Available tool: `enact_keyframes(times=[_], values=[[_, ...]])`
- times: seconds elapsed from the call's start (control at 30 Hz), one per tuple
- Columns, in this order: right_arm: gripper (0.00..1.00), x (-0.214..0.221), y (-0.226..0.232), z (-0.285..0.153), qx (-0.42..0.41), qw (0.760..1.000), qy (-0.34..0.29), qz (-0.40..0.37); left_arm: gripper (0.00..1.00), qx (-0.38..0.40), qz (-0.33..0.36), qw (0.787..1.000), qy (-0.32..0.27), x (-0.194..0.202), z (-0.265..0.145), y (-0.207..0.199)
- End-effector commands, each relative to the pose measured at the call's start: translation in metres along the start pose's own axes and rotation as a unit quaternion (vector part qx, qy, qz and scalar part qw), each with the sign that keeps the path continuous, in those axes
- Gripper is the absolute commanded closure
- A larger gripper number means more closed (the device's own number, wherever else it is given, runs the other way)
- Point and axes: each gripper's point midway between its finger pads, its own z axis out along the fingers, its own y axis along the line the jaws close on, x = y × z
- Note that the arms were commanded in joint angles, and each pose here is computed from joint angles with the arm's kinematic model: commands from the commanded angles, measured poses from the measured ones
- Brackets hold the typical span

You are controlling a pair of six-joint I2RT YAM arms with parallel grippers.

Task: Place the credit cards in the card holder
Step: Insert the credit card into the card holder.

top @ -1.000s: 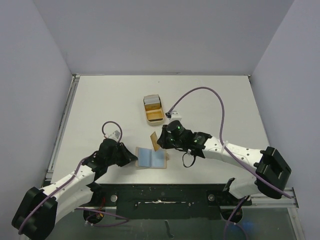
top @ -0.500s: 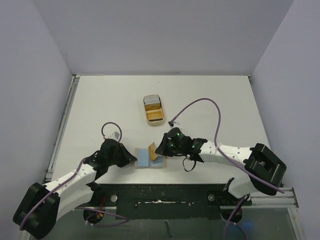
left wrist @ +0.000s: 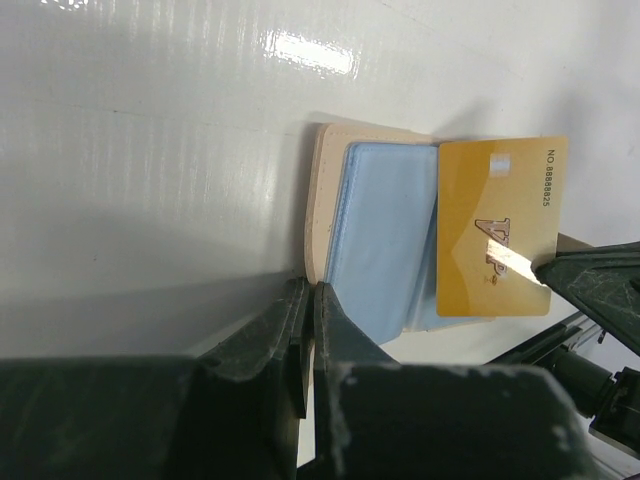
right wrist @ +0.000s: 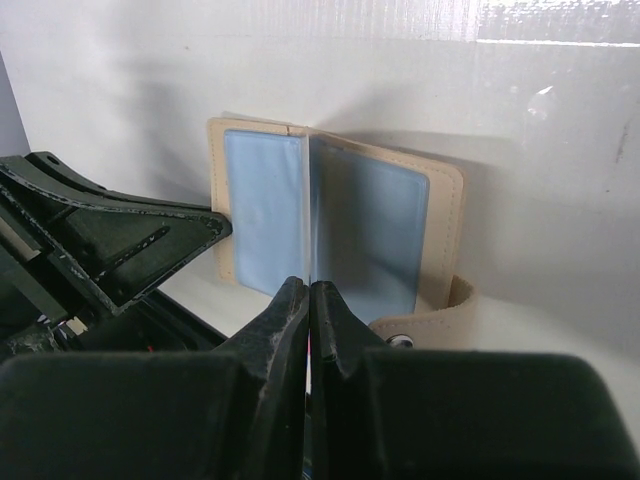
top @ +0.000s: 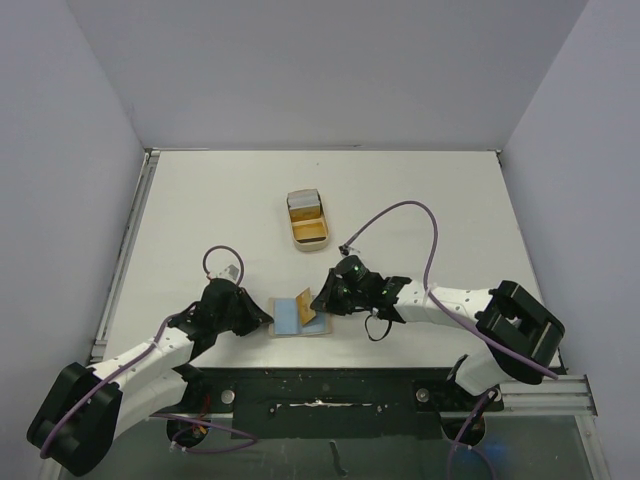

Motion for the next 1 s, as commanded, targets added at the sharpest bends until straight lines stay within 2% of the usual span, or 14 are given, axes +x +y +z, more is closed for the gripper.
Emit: enact_keyframes(times=[0.0,0.57,0.97], values=[[1.0,-0.005,0.003,0.001,-0.002,1.0,-0.009,0.013,1.0,0.004,0.0,1.0,-0.014,-0.006,0.001,-0.003],[1.0,0.012,-0.023,0.01,0.026,1.0,0.006,0.006,1.0,-0.006,-0.008,1.0,-0.001,0.002,0.004,0.005],[1.0,0.02,-0.021,0.017,0.018,0.999,0.027,-0.001,1.0,-0.003,-0.012,1.0,-0.003,0.003,0.003,0.006]])
